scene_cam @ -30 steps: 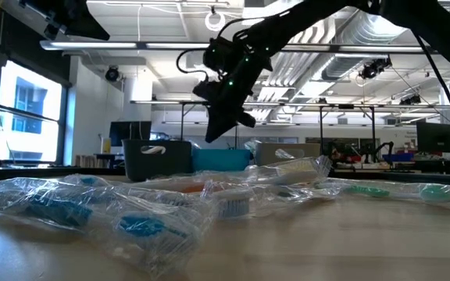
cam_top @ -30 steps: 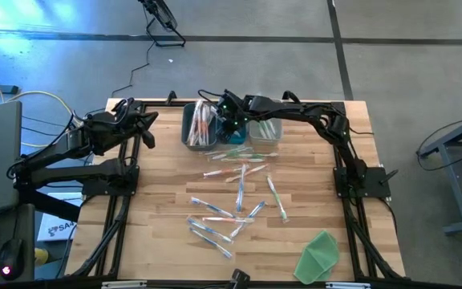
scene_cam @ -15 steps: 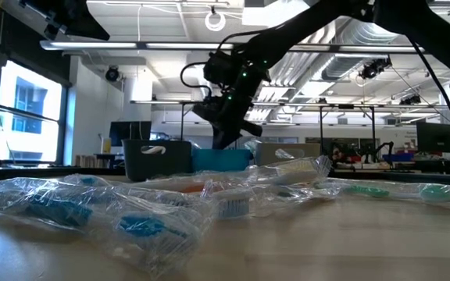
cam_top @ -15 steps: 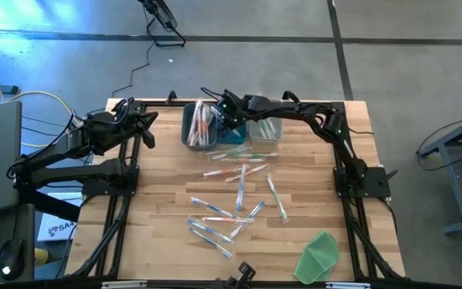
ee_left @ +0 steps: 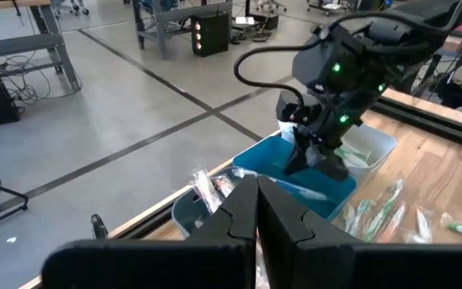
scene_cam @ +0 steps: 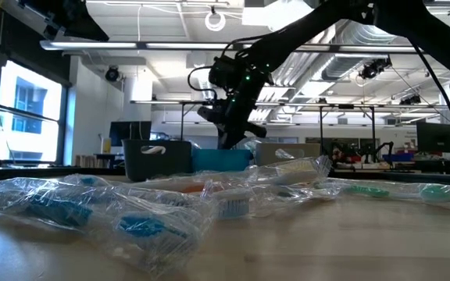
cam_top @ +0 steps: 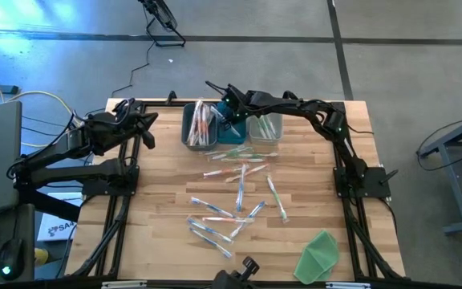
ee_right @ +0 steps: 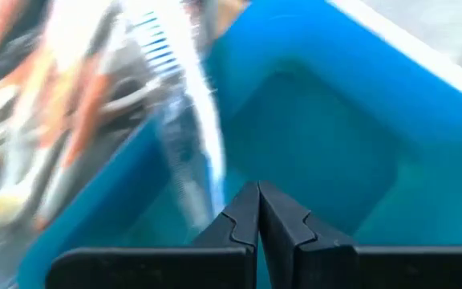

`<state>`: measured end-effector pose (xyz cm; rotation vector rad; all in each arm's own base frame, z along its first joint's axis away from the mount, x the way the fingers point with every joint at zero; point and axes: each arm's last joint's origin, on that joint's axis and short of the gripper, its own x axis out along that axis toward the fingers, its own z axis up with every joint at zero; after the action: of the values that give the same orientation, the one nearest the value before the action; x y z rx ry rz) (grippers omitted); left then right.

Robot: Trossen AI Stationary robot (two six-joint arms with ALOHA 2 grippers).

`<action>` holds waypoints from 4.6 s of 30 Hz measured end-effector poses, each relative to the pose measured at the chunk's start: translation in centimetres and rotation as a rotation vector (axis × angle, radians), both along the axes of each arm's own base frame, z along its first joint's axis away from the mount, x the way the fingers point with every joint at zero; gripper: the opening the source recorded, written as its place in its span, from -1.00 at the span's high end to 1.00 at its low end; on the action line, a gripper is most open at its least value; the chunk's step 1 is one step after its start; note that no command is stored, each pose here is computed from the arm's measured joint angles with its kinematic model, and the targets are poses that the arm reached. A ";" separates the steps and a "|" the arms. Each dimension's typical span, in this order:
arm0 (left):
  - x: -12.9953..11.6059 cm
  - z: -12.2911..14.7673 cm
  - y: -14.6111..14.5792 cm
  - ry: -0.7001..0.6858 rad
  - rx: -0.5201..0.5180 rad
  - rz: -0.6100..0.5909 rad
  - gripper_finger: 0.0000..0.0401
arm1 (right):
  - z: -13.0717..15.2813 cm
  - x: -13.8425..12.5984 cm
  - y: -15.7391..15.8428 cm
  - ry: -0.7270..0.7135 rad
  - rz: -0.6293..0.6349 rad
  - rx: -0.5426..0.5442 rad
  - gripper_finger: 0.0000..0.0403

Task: Pick & Place Toothbrushes
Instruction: Put the blue toothbrush into the blue bin

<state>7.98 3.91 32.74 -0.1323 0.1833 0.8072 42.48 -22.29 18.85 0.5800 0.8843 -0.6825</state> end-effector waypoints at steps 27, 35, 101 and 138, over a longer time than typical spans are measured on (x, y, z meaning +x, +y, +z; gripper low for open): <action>-0.1 -0.2 0.0 0.025 -0.006 0.008 1.00 | 1.5 0.8 2.2 -0.058 0.240 0.033 0.99; -0.1 -0.2 0.0 0.025 -0.005 0.007 1.00 | 4.5 -0.2 2.6 -0.062 0.278 -0.060 0.99; -0.2 -0.8 -0.1 0.033 -0.069 0.023 1.00 | 13.6 -26.7 15.8 -0.740 0.001 -0.456 0.99; 11.3 -4.7 -2.5 0.096 -0.476 -0.311 1.00 | 12.8 -27.1 19.3 -0.694 0.201 -0.364 0.99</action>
<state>19.28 1.43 28.05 -0.5013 0.4735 0.4485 15.38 -2.99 31.68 0.3513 0.1563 -0.3967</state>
